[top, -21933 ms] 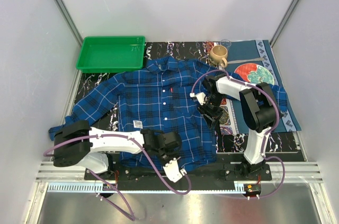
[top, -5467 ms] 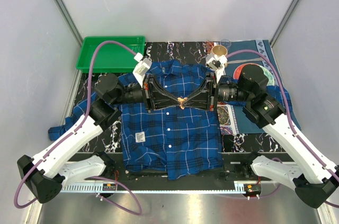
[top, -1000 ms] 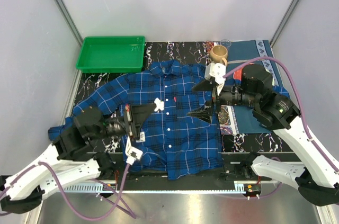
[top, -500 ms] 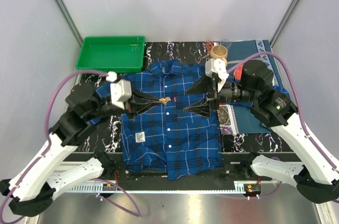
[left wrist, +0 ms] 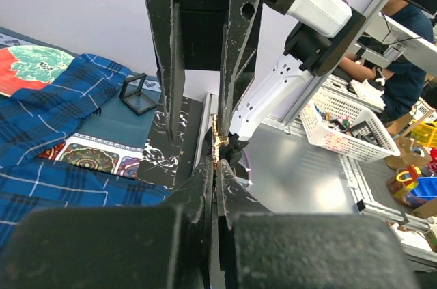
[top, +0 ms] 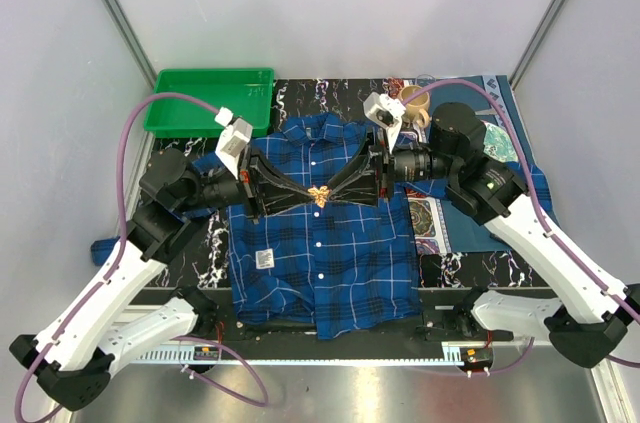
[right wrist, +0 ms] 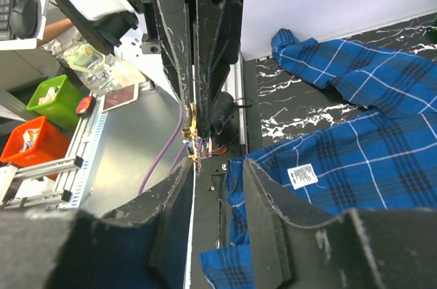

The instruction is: Pin the brooch onto the clothing

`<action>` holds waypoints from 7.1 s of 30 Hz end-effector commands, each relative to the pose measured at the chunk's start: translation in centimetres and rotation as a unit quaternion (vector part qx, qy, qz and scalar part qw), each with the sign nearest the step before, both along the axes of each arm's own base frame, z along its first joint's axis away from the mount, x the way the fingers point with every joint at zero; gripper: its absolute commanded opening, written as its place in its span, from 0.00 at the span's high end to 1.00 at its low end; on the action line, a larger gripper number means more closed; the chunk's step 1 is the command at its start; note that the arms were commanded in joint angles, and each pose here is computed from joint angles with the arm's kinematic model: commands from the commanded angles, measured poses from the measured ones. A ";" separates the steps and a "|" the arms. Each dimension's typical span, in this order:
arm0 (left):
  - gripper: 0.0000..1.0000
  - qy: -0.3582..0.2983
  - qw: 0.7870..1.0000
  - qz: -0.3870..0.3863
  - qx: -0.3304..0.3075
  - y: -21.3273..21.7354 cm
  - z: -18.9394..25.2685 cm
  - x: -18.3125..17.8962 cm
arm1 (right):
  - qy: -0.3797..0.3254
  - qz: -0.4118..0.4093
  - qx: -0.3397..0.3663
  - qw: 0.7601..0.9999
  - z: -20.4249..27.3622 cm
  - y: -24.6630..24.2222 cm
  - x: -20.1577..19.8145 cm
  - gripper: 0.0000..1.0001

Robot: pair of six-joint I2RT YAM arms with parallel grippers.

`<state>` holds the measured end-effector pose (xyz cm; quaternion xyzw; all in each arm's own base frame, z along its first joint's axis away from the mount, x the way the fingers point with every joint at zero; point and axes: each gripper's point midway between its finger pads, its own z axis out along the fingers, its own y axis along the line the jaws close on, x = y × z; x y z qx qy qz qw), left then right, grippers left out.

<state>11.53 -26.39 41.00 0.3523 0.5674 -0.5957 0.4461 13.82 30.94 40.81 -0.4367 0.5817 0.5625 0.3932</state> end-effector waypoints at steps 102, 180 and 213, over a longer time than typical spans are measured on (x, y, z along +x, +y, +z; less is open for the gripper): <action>0.84 0.008 0.999 -0.037 0.015 0.4 -1.4 0.5 | 0.027 0.061 0.025 0.997 1.1 3.6 -1.2 1.00; 1.00 0.357 0.898 0.242 0.084 17.7 -28.5 34.1 | -0.326 0.061 -0.177 0.927 -34.1 17.0 28.4 0.50; 1.00 0.395 0.895 0.206 0.032 13.0 -27.0 28.7 | -0.461 -0.018 -0.139 0.876 -29.5 15.7 24.9 1.00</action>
